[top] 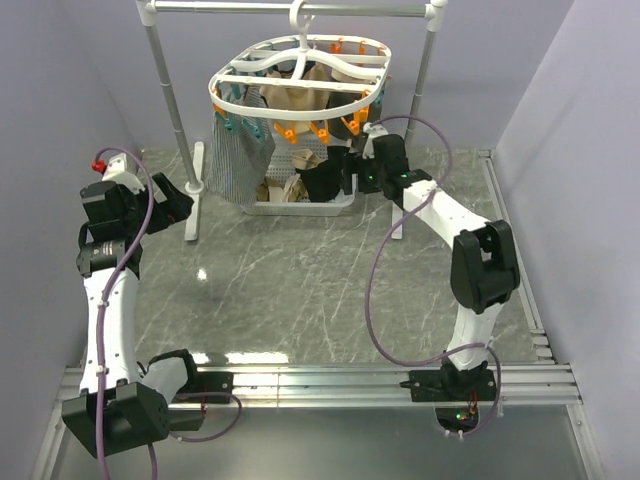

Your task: Clip the underwear to the hanger

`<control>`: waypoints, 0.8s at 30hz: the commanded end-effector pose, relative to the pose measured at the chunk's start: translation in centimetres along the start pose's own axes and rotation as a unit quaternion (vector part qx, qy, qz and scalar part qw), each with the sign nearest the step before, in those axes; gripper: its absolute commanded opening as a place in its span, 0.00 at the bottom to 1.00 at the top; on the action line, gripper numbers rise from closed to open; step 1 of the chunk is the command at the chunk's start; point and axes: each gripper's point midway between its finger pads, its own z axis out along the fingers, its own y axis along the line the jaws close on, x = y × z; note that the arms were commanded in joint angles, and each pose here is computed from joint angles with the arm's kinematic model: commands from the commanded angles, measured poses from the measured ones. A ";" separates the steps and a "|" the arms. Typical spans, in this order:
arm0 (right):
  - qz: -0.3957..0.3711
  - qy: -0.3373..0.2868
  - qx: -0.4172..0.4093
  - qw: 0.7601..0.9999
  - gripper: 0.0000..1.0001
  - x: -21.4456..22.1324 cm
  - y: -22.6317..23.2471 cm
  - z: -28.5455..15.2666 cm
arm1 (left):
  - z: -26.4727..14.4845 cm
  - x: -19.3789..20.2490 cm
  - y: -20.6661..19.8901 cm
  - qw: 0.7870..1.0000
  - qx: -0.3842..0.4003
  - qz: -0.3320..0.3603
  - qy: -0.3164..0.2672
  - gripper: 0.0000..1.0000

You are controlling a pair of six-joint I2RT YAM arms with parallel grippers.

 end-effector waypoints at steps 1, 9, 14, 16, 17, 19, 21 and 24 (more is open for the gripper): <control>0.001 -0.066 -0.015 0.998 0.90 -4.6 2.8 0.7 | -0.2 -0.2 -0.6 1.000 0.023 -0.002 -0.013 0.99; 0.000 -0.079 0.017 0.997 0.83 -5.8 3.0 5.3 | -0.3 0.6 -0.1 1.000 0.022 0.007 -0.002 0.99; 0.000 -0.086 0.025 0.996 0.81 -6.1 3.1 7.6 | -0.5 0.5 0.1 1.000 0.014 0.014 -0.001 0.99; 0.003 -0.094 0.033 0.995 0.77 -6.3 2.9 8.3 | -0.5 0.5 -0.2 1.000 0.020 0.013 0.003 0.99; 0.004 -0.095 0.040 0.995 0.75 -6.1 2.6 8.9 | -0.6 0.4 -0.4 1.000 0.025 0.013 0.001 0.99; 0.002 -0.097 0.038 0.995 0.74 -6.2 2.6 9.4 | -0.8 0.3 -0.9 0.999 0.038 0.016 0.000 0.99; 0.003 -0.097 0.036 0.995 0.74 -6.0 2.7 10.2 | -0.9 0.2 -0.9 0.999 0.037 0.017 0.000 0.99; 0.004 -0.101 0.033 0.994 0.74 -6.1 2.8 11.1 | -0.8 0.4 -0.5 1.000 0.026 0.018 0.003 0.99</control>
